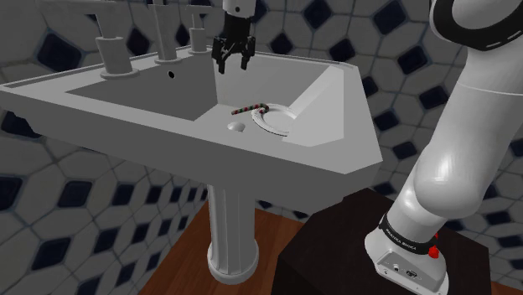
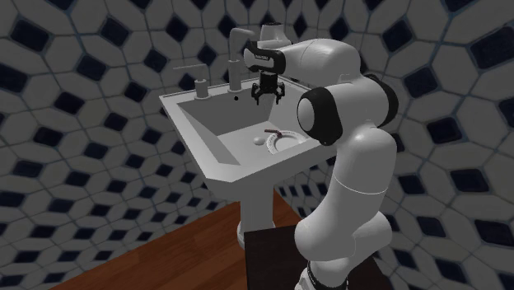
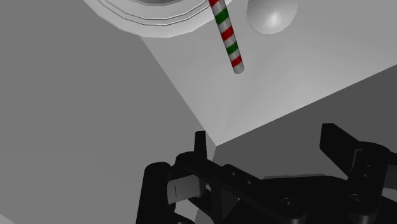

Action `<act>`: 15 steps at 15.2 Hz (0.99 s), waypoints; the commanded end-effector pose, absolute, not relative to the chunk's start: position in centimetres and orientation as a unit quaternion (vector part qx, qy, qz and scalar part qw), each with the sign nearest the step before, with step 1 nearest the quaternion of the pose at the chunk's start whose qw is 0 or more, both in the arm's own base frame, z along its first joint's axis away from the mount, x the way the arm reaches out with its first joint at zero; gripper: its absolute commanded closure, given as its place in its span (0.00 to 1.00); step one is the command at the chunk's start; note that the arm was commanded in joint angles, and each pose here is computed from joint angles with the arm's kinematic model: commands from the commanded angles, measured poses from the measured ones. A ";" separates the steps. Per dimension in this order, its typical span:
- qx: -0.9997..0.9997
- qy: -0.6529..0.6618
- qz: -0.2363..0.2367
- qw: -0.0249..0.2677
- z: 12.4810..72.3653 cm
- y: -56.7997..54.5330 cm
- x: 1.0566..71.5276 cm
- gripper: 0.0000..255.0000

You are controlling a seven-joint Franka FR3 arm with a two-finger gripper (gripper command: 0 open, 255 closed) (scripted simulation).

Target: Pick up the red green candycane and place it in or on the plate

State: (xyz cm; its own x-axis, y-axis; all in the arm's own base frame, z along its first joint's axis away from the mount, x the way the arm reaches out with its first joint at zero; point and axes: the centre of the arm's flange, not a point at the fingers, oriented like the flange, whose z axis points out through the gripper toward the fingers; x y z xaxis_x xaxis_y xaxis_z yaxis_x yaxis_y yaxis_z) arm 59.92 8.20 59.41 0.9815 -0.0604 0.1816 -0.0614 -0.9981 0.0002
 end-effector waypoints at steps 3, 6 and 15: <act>0.996 -0.023 0.085 0.003 56.5 9.0 60.6 0.00; 0.996 -0.023 0.085 0.003 55.7 9.0 60.7 0.00; 0.996 -0.023 0.085 0.003 55.4 9.0 60.9 1.00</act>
State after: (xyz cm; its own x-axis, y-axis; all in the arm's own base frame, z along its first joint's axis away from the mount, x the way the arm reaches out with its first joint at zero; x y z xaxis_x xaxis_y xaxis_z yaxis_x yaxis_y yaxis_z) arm 60.99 8.20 56.07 0.9816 -0.0594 0.1814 -0.0603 -0.9982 -0.0008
